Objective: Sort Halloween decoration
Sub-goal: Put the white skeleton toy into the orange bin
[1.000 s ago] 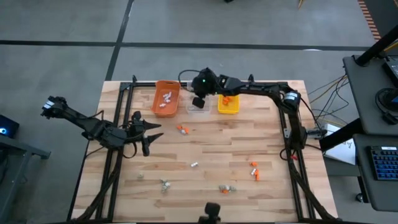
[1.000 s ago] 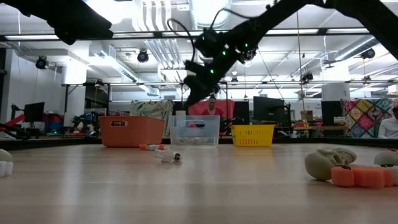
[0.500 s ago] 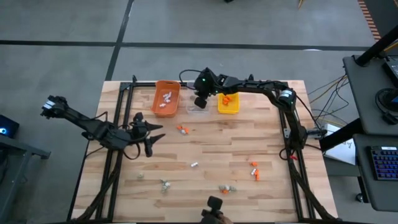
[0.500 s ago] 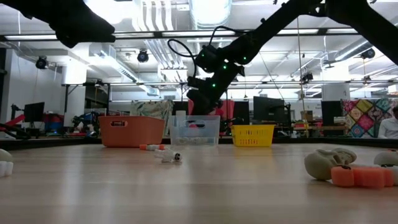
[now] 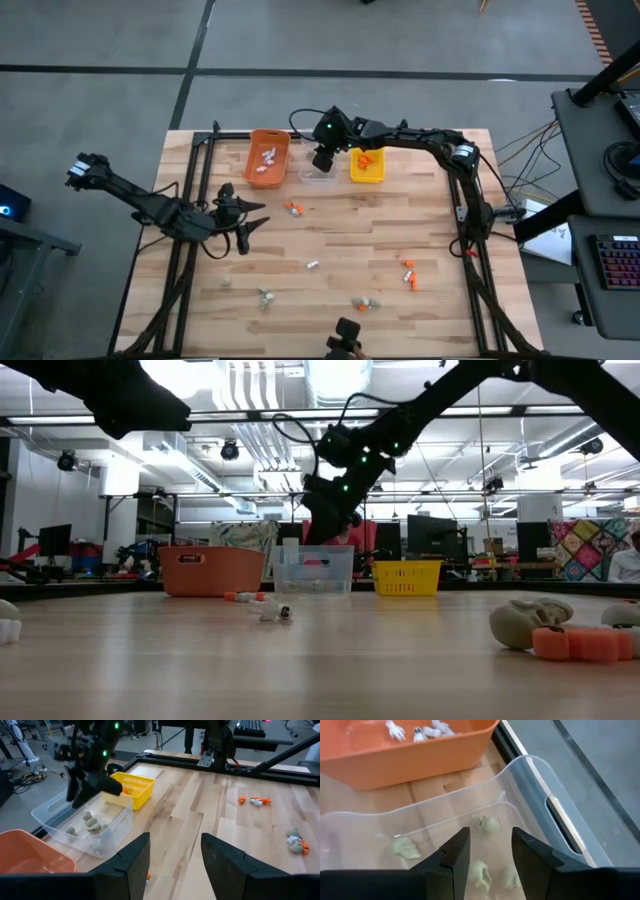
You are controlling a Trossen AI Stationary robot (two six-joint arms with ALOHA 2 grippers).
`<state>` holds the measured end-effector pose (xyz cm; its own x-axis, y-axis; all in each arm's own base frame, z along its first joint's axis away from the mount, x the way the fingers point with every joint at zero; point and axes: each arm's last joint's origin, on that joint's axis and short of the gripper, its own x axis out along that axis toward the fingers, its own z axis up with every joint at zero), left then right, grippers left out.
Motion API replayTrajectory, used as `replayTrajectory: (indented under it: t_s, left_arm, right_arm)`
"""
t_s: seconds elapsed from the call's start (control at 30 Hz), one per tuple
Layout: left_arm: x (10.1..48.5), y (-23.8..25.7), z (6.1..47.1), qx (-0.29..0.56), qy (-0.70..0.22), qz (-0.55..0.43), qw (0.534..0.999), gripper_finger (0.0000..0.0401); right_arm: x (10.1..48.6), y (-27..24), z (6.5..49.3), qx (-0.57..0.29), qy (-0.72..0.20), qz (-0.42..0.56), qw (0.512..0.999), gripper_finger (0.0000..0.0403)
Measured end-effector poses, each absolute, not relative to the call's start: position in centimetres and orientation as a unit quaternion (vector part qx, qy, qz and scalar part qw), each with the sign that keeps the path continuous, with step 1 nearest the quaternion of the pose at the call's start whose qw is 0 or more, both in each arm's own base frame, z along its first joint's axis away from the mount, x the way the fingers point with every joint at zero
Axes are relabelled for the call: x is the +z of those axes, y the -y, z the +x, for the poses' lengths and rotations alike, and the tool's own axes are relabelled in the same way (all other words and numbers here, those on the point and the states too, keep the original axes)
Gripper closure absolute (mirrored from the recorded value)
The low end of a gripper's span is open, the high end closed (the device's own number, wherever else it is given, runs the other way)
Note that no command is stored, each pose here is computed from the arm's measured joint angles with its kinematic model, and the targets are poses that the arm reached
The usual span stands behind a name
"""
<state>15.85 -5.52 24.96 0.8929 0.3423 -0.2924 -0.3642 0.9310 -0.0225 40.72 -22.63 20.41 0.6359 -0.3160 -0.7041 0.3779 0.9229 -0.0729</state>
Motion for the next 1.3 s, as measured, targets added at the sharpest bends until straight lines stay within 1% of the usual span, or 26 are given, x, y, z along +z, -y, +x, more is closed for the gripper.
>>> replayTrajectory:
  t_s: [0.2, 0.33, 0.5, 0.57, 0.73, 0.93, 1.13, 1.3]
  left_arm:
    - [24.6, 5.9, 16.6, 0.182, -0.143, -0.041, 0.972, 0.0241]
    - [24.5, 6.2, 17.2, 0.182, -0.137, -0.049, 0.972, 0.0241]
    - [24.3, 6.3, 17.4, 0.184, -0.135, -0.071, 0.971, 0.0241]
    - [24.3, 6.4, 17.4, 0.17, -0.138, -0.082, 0.972, 0.0241]
    - [24.1, 6.8, 17.9, 0.133, -0.148, -0.093, 0.976, 0.0241]
    - [23.1, 7.3, 18.8, 0.136, -0.162, -0.085, 0.974, 0.0241]
    - [21.9, 7.9, 20.0, 0.137, -0.175, -0.077, 0.972, 0.0241]
    - [21.1, 8.4, 20.8, 0.116, -0.188, -0.079, 0.972, 0.0241]
  right_arm:
    - [24.0, 19.8, 40.1, -0.172, -0.383, 0.035, 0.907, 0.0267]
    - [26.8, 16.6, 39.7, -0.142, -0.381, 0.018, 0.914, 0.0267]
    - [29.0, 11.8, 38.8, -0.099, -0.392, 0.003, 0.915, 0.0273]
    - [29.7, 9.9, 38.5, -0.081, -0.388, -0.003, 0.918, 0.0276]
    - [29.7, 5.6, 37.3, -0.038, -0.393, -0.009, 0.919, 0.0284]
    - [28.4, 1.5, 36.0, -0.003, -0.387, 0.0, 0.922, 0.0291]
    - [26.6, -1.3, 35.4, 0.021, -0.401, 0.013, 0.916, 0.0289]
    - [25.3, -2.8, 35.0, 0.032, -0.413, 0.023, 0.91, 0.0294]
